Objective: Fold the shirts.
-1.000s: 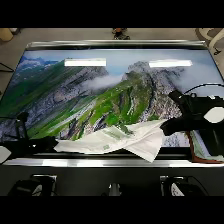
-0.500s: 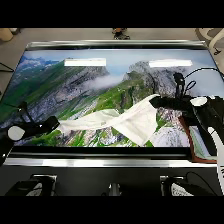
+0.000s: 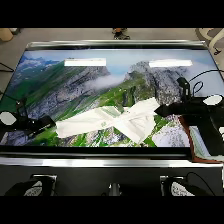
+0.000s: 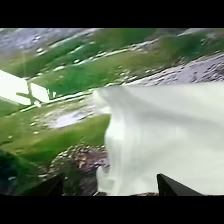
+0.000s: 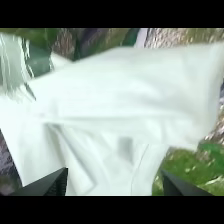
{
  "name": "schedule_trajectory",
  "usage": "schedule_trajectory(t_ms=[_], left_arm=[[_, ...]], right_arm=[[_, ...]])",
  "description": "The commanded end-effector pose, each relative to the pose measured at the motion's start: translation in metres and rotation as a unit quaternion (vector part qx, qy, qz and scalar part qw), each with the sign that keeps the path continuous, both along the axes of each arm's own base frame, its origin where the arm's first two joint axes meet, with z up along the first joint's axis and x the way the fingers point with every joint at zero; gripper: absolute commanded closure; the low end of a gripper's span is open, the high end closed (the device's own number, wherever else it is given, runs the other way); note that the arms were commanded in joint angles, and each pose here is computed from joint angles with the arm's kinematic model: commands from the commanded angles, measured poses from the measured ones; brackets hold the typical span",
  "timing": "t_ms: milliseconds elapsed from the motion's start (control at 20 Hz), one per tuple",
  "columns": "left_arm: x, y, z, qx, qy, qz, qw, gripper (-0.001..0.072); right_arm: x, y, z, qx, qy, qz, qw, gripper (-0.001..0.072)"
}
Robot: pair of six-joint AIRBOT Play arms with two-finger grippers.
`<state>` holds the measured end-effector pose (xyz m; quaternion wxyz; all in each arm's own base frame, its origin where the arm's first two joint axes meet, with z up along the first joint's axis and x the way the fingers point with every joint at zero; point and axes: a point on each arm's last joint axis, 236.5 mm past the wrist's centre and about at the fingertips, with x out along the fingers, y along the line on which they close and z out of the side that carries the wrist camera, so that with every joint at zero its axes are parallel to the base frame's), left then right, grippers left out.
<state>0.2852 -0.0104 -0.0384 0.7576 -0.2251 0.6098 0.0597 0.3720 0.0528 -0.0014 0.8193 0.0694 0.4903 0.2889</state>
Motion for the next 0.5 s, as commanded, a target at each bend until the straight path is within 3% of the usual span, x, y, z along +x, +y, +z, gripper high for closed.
schedule_trajectory(t_ms=[0,150,200,250,450], left_arm=[[-0.032,-0.004,-0.024,-0.025,0.057,0.003,0.998,0.0039],[-0.036,-0.042,-0.042,-0.099,0.046,0.020,0.994,0.0061],[-0.036,-0.050,-0.046,-0.111,0.042,0.025,0.993,0.0111],[-0.036,-0.056,-0.050,-0.112,0.037,0.024,0.993,0.0111],[-0.017,-0.057,-0.050,-0.099,-0.005,0.025,0.995,0.0112]], right_arm=[[-0.051,-0.002,-0.024,-0.013,0.088,0.044,0.995,0.0081],[-0.067,0.017,-0.037,-0.005,0.110,0.066,0.992,0.0079],[-0.071,0.024,-0.039,-0.006,0.114,0.077,0.991,0.0071],[-0.074,0.032,-0.042,-0.008,0.115,0.088,0.989,0.0029],[-0.073,0.050,-0.048,-0.021,0.102,0.107,0.989,0.0022]])
